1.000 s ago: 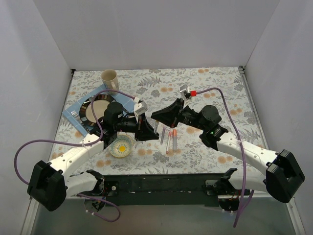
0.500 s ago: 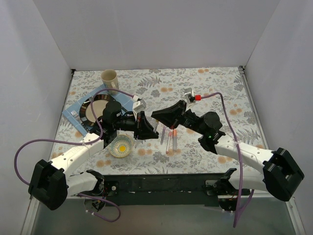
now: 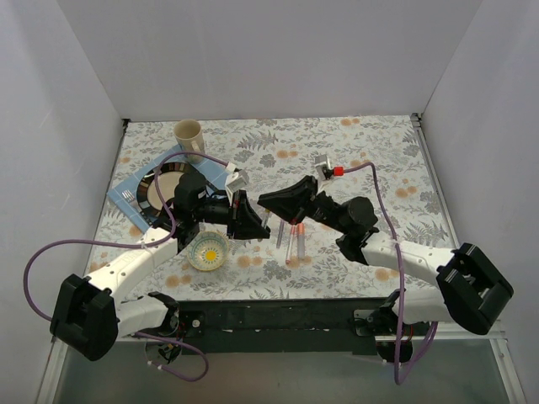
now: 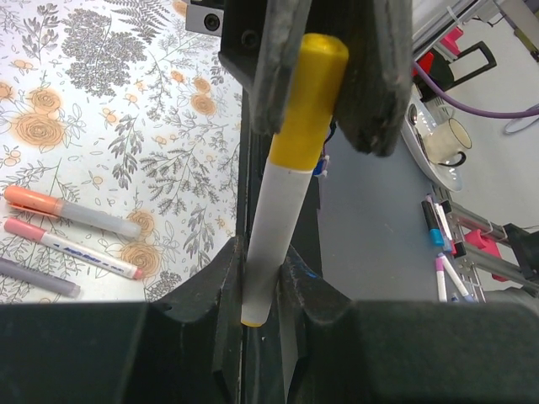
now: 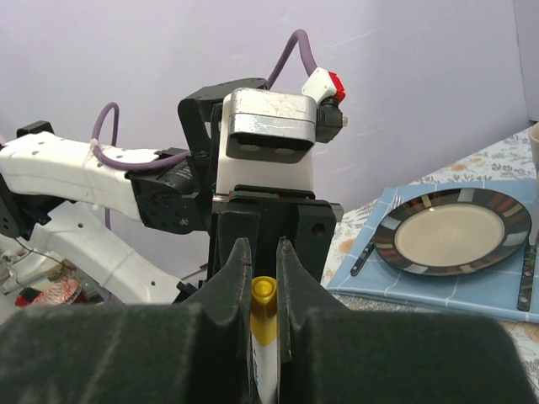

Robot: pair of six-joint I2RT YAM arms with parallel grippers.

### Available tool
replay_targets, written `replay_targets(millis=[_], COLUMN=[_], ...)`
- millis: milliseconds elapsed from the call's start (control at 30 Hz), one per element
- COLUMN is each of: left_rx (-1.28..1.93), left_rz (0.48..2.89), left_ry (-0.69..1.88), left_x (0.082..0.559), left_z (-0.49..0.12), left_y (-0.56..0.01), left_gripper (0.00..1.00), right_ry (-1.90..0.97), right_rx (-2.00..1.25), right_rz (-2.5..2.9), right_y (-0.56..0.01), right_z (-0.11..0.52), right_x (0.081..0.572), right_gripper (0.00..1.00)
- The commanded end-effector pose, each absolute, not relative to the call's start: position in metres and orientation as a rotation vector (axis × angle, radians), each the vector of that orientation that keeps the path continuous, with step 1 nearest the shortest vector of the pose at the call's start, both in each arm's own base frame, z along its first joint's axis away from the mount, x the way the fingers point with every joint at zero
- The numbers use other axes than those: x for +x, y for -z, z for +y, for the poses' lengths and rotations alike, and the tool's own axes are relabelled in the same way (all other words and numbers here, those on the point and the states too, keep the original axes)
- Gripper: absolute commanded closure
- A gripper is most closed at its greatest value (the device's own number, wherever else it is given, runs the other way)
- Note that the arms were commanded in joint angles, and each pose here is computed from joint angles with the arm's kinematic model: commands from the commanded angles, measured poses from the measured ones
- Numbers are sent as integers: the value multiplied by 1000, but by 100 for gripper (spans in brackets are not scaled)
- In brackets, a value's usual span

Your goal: Insert the pens into the pen caps

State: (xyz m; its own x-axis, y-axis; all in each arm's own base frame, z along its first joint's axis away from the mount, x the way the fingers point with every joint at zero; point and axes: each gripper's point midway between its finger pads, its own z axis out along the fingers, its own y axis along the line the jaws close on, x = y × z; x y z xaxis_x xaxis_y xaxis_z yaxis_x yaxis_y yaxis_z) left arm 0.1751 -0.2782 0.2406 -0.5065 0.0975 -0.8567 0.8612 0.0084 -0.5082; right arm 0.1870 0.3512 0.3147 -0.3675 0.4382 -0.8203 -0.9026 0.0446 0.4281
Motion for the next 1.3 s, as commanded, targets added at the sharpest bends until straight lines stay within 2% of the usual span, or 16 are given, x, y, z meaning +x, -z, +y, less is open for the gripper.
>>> replay_targets(millis=[0, 67, 133, 267, 367, 467, 600, 733, 833, 1000, 1267], left_rx=[760, 766, 775, 791, 785, 798, 769, 610, 462, 203, 15], left_rz=[1322, 1341, 1382, 1443, 1491, 1533, 1566, 1705, 1900, 2221, 2430], left_ry=[1199, 1187, 1193, 1237, 1260, 1297, 1281, 1260, 1287, 1069, 902], left_x=[253, 253, 251, 239, 229, 220, 216, 232, 237, 246, 238], left_z=[-263, -263, -262, -261, -258, -257, -252, -248, -249, -245, -255], left_y=[-354, -348, -337, -313, -297, -286, -280, -262, -218, -143, -87], left_gripper=[100, 100, 100, 100, 100, 100, 100, 100, 100, 100, 100], right_ry=[-1825, -1780, -1722, -1574, -1477, -1383, -1313, -1263, -1196, -1126, -1093], right_rx=[-1080, -1080, -1045, -862, -716, -649, -596, -554, -521, -505, -534], right_rz=[1855, 1848, 1836, 1819, 1726, 1641, 1593, 1655, 1711, 1723, 1773], right_y=[-178, -186, -199, -231, -272, -306, -323, -308, -291, -284, -273], right_z=[358, 359, 359, 350, 333, 316, 298, 285, 273, 260, 260], right_x=[61, 67, 75, 120, 156, 176, 177, 175, 176, 177, 178], right_gripper=[99, 98, 88, 61, 48, 22, 15, 11, 10, 10, 9])
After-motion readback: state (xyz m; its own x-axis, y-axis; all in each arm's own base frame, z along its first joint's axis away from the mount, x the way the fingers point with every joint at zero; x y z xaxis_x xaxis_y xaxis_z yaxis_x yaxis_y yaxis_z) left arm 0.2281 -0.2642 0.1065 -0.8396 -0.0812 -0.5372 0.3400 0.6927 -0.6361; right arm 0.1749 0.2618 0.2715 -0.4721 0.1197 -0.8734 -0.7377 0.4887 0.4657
